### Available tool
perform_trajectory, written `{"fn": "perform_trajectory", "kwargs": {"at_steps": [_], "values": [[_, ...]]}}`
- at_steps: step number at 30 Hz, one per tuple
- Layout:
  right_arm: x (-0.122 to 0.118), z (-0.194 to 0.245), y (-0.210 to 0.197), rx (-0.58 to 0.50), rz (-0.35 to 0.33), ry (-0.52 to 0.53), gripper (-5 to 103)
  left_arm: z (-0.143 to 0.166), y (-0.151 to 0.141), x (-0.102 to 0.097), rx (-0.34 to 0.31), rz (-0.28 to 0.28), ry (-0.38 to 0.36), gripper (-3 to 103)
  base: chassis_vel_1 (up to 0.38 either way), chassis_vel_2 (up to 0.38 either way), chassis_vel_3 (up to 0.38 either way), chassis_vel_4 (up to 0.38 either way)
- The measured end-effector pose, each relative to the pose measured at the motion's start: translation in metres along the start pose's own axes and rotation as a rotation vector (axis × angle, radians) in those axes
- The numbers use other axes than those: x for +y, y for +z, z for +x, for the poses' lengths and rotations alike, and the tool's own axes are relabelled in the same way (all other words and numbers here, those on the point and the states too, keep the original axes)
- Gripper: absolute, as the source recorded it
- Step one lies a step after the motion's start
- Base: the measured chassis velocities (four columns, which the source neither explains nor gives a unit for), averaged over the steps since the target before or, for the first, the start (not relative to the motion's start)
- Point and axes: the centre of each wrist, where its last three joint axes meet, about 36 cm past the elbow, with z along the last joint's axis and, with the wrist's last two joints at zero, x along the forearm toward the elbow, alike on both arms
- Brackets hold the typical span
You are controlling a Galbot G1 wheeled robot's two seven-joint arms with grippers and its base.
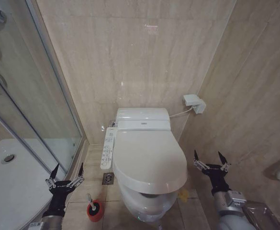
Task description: Open the toilet lid, clean the toilet bowl with a toilet brush, close the toilet lid, and flush.
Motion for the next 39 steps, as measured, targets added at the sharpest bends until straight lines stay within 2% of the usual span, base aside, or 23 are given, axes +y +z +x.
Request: {"fn": "perform_trajectory", "kwargs": {"at_steps": [15,39], "values": [[-0.0005,0.0104,-0.0083,-0.017,-0.024,0.004,100,0.0000,0.0000,0.0000,0.000,0.000,0.000,100,0.000,0.000,0.000,0.000],[-0.0003,0.0101,-0.0085,-0.016,-0.027,0.003,100,0.0000,0.0000,0.0000,0.000,0.000,0.000,100,0.000,0.000,0.000,0.000]]}}
